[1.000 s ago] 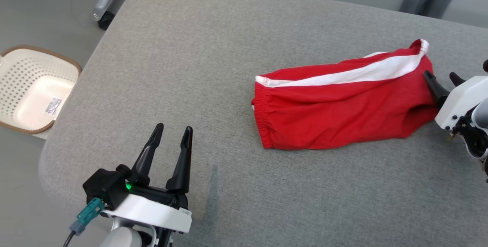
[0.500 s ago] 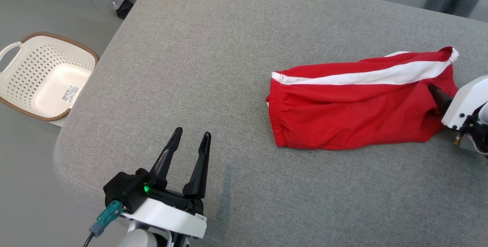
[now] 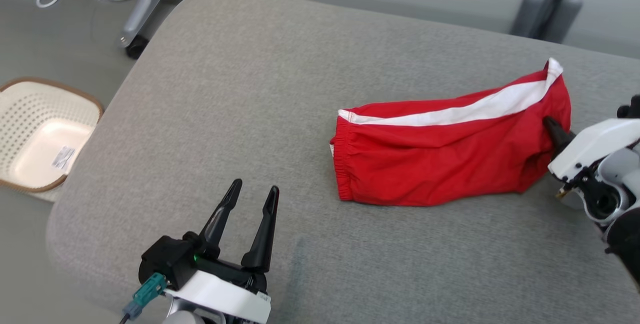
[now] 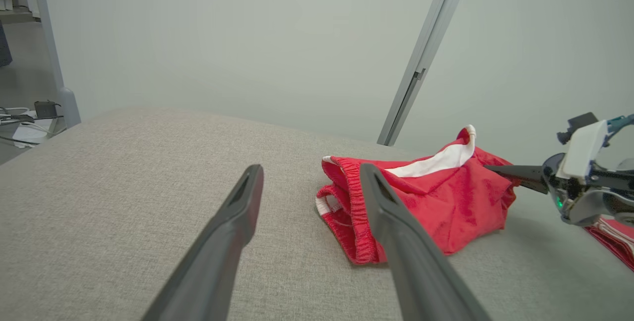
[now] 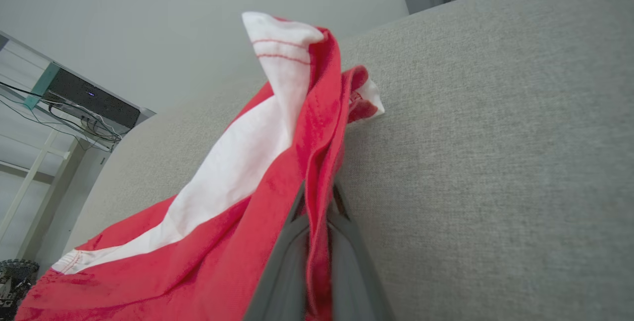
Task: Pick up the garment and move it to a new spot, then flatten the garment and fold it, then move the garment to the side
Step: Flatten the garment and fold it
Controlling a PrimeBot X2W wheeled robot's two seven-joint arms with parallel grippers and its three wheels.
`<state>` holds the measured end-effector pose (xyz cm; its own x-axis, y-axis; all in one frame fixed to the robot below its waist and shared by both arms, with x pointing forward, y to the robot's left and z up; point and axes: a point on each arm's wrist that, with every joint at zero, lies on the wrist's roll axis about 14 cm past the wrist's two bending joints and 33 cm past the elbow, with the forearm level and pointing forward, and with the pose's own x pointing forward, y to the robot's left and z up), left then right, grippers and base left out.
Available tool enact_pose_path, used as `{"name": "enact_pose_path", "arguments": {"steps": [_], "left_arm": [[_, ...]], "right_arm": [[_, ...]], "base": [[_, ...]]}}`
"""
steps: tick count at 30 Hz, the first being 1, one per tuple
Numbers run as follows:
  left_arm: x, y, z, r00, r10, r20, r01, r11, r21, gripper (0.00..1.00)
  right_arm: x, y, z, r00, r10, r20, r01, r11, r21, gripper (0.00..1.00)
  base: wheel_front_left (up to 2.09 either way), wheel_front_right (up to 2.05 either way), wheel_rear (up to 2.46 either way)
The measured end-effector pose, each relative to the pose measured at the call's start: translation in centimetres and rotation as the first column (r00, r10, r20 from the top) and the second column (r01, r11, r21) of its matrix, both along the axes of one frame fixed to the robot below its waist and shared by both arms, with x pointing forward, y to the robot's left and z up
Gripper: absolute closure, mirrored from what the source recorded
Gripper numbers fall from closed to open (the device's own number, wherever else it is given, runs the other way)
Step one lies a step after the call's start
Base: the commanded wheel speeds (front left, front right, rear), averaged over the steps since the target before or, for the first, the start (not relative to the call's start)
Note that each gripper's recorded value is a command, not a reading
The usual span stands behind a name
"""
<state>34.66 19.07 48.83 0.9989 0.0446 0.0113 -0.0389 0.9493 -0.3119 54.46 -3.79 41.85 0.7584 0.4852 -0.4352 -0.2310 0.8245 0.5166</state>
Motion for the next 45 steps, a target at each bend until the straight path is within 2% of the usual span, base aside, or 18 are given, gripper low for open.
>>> {"name": "enact_pose_path", "arguments": {"steps": [7, 13, 19, 24, 32, 40, 45], "left_arm": [[0.3, -1.7, 0.5, 0.998, -0.057, 0.024, 0.057, 0.998, 0.001, 0.00], [0.4, -3.8, 0.9, 0.991, -0.126, 0.044, 0.126, 0.992, -0.003, 0.00], [0.2, -4.9, 0.9, 0.986, -0.160, 0.046, 0.160, 0.987, -0.003, 0.00], [0.1, -5.2, 1.2, 0.984, -0.169, 0.055, 0.169, 0.986, 0.000, 0.00], [-0.5, -4.5, 1.8, 0.987, -0.146, 0.074, 0.146, 0.989, 0.003, 0.00], [-1.6, -3.3, 1.8, 0.993, -0.090, 0.074, 0.091, 0.996, -0.019, 0.00], [-2.2, -2.6, 1.6, 0.996, -0.058, 0.067, 0.060, 0.998, -0.023, 0.00]], "right_arm": [[-1.7, -2.8, 1.2, 0.993, -0.114, 0.025, 0.111, 0.990, 0.086, 1.00], [-4.4, -7.1, 1.1, 0.973, -0.227, 0.034, 0.222, 0.970, 0.104, 1.00], [-5.7, -9.4, 1.2, 0.955, -0.291, 0.053, 0.284, 0.952, 0.111, 1.00], [-6.0, -10.2, 1.3, 0.953, -0.291, 0.082, 0.285, 0.955, 0.079, 1.00], [-4.8, -8.2, 4.0, 0.960, -0.202, 0.194, 0.198, 0.979, 0.037, 1.00], [-4.7, -0.9, 6.2, 0.967, -0.060, 0.249, 0.043, 0.996, 0.073, 1.00], [-5.2, 3.8, 5.7, 0.969, 0.079, 0.234, -0.085, 0.996, 0.019, 1.00]], "base": [[0.00, 0.00, 0.00], [0.00, 0.00, 0.00], [0.00, 0.00, 0.00], [0.00, 0.00, 0.00], [0.00, 0.00, 0.00], [0.00, 0.00, 0.00], [0.00, 0.00, 0.00]]}}
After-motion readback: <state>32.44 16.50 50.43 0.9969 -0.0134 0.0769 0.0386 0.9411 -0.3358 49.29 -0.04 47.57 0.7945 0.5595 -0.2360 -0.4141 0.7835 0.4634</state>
